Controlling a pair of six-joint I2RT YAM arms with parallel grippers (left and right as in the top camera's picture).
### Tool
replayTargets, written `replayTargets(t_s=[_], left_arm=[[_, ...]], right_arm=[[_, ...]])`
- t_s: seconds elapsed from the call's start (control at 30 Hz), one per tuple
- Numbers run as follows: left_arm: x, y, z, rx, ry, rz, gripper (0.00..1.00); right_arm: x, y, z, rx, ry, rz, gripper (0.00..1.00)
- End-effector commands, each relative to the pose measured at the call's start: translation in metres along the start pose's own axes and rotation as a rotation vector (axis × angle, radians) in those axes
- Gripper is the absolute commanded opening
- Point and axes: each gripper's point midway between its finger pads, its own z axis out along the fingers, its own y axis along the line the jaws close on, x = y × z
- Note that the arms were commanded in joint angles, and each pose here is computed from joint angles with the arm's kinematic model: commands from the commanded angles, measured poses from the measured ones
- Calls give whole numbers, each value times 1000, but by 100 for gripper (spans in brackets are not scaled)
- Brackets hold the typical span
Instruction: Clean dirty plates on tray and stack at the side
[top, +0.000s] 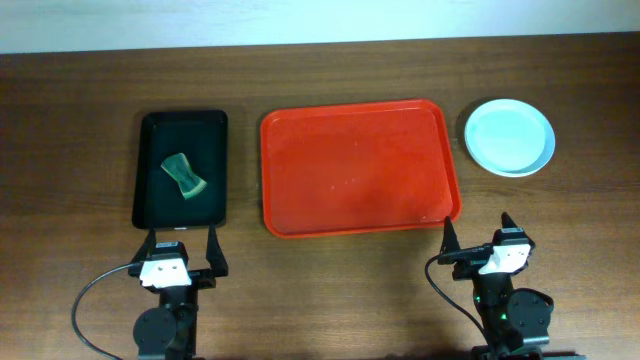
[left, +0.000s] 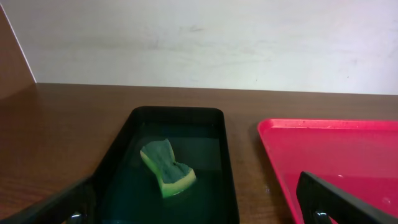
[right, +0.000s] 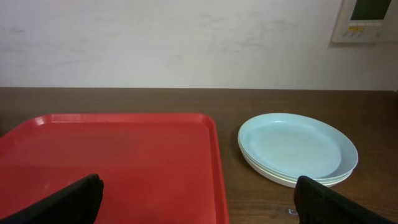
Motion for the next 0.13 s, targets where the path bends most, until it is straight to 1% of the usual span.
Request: replayTargets(t_s=[0.0, 0.1], left_arm=[[1, 1, 0, -5, 2, 20, 99], [1, 1, 0, -5, 2, 20, 99]], right_arm=[[3, -3, 0, 13, 5, -7, 99], [3, -3, 0, 13, 5, -7, 99]])
